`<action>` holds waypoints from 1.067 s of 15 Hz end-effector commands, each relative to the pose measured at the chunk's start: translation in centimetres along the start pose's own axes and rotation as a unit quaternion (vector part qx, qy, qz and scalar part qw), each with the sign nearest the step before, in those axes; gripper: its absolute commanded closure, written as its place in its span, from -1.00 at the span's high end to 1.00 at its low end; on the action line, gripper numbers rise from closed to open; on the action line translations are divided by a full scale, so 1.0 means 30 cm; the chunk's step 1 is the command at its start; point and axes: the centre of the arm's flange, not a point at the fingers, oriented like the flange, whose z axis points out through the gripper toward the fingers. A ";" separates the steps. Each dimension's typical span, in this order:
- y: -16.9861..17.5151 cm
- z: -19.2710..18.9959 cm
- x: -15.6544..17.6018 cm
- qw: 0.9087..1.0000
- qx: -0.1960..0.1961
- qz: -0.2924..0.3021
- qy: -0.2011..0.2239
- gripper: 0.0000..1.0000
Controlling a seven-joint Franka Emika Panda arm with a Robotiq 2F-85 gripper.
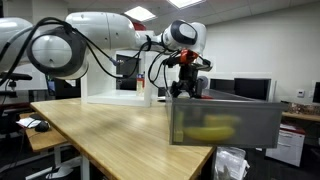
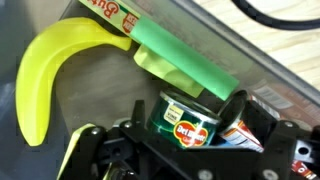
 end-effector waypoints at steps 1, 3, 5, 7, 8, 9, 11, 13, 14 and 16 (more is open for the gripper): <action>0.071 0.019 -0.072 1.000 0.017 0.007 -0.016 1.00; 0.121 0.049 -0.071 0.998 0.038 0.031 -0.028 1.00; 0.148 0.059 -0.056 0.996 0.056 0.058 -0.029 1.00; 0.177 0.067 -0.046 0.993 0.080 0.085 -0.032 1.00; 0.190 0.069 -0.044 0.991 0.090 0.096 -0.033 1.00; 0.210 0.068 -0.038 0.988 0.102 0.110 -0.032 1.00; 0.239 0.067 -0.034 0.984 0.120 0.128 -0.030 1.00; 0.266 0.063 -0.033 0.980 0.136 0.144 -0.026 1.00; 0.271 0.058 -0.028 0.979 0.137 0.149 -0.023 1.00; 0.277 0.055 -0.023 0.977 0.141 0.158 -0.018 1.00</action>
